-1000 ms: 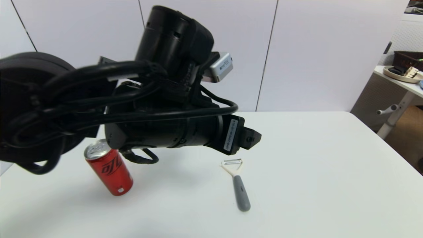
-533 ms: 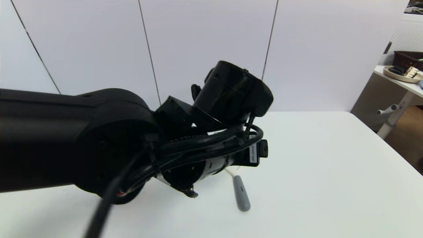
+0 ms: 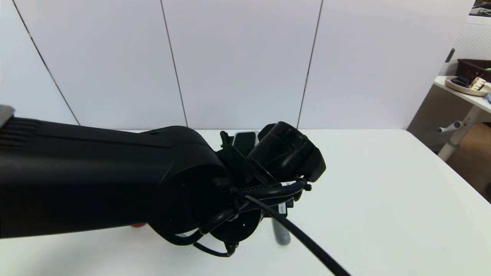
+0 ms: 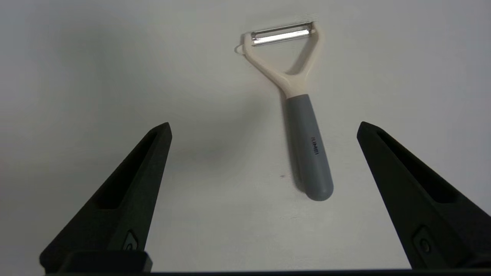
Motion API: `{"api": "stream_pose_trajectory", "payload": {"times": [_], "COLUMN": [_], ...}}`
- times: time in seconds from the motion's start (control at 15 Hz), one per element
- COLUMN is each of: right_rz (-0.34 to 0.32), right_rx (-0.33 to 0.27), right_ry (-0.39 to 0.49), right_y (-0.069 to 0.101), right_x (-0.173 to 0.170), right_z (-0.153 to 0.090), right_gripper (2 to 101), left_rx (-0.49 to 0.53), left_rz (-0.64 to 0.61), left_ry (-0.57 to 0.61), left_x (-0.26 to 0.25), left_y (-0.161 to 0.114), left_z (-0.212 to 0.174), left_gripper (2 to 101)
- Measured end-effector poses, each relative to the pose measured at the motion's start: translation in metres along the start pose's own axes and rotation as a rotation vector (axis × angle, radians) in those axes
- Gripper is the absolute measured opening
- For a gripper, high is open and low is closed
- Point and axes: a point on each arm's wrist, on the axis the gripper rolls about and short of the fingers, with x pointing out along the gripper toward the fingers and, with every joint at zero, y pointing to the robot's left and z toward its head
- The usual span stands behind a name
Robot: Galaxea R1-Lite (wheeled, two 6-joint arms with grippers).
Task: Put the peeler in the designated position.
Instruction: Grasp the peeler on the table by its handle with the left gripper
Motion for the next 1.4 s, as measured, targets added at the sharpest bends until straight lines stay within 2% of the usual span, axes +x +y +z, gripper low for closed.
{"api": "stream_pose_trajectory", "payload": {"times": [0.47,1.4], "right_rz": [0.000,0.000], "right_rx": [0.000,0.000], "right_ry": [0.000,0.000], "right_y": [0.000,0.000], "right_x": [0.000,0.000], "right_z": [0.000,0.000], "right_gripper": [98.0,98.0], "left_rx": [0.042,0.113], "left_rz": [-0.014,0.060], "left_ry": [0.013,0.051], "left_x": [0.011,0.051], "left_y": [-0.022,-0.045], "left_z": [-0.010,-0.025], "left_gripper": [97.9,97.9]}}
